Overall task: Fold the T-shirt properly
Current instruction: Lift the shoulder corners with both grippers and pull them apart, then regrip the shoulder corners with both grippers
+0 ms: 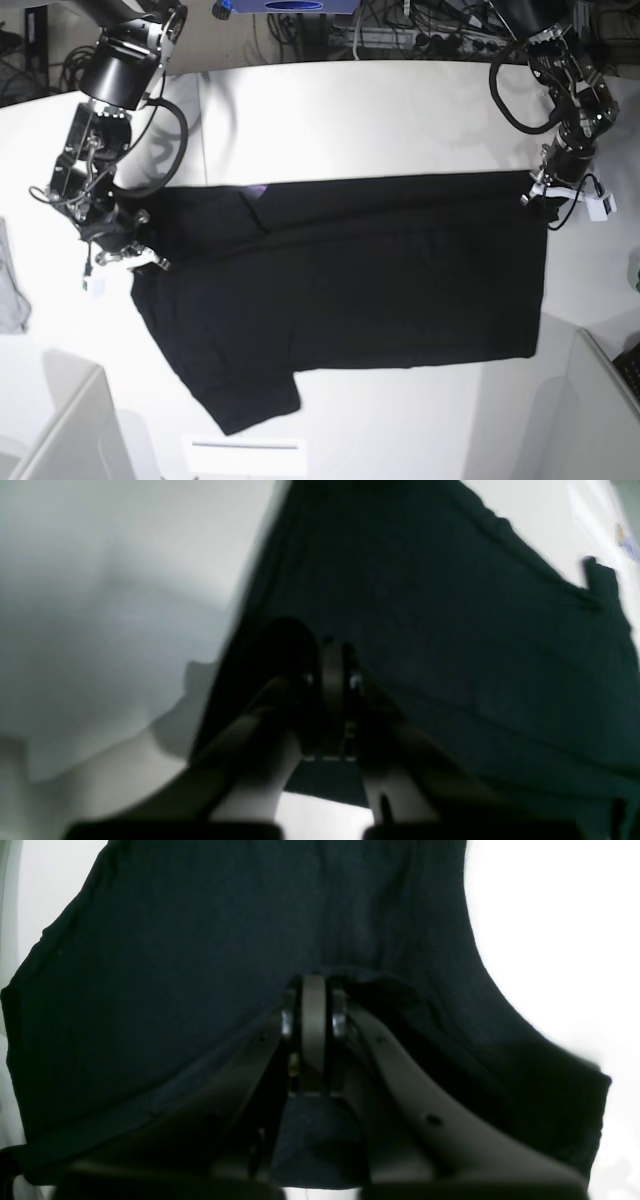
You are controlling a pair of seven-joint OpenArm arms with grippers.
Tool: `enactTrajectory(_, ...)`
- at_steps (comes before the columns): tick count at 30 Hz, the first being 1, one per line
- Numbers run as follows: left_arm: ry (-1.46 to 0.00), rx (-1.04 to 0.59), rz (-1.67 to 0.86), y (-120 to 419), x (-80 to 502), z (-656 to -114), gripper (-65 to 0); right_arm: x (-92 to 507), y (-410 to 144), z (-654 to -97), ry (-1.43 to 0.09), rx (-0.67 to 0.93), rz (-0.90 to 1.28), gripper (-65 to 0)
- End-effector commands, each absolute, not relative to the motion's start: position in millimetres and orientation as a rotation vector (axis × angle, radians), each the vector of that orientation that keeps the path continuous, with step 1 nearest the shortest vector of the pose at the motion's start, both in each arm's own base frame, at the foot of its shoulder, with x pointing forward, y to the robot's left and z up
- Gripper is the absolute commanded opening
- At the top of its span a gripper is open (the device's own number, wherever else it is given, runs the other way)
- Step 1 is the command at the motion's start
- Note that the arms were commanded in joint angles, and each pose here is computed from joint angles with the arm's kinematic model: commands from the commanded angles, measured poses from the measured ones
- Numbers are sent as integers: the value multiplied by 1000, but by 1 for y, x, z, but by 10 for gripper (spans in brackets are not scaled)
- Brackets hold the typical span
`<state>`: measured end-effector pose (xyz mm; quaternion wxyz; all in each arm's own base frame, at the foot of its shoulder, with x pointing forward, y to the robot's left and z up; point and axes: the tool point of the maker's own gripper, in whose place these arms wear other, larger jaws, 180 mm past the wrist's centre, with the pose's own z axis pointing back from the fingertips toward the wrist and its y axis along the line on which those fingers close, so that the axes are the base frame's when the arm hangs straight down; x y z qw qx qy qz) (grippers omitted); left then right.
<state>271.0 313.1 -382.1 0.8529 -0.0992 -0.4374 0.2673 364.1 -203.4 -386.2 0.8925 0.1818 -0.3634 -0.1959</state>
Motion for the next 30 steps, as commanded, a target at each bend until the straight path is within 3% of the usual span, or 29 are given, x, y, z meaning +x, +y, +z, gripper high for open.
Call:
enactTrajectory(1,-977,-198,553,319,282,-367,-650,379,-209,-367,-826,380,-400,-650)
enactTrajectory(15,-1001,-183,547,323,293,-359,-650,378,-208,-367,-820,381,-399,-650)
enactTrajectory(17,-1003,-180,551,325,292,-359,-650,378,-209,-367,-820,380,-400,-558)
enactTrajectory(20,-1010,-181,553,325,293,-357,-504,378,-210,-367,-825,380,-406,-402)
enactTrajectory(22,-1018,-180,550,325,293,-354,-413,378,-211,-366,-828,378,-406,-348)
enactTrajectory(26,-1031,-185,549,325,297,-350,-296,377,-214,-366,-830,372,-409,-347)
enactTrajectory(30,-1095,-168,555,335,304,-329,-285,367,-240,-360,-871,348,-487,-360)
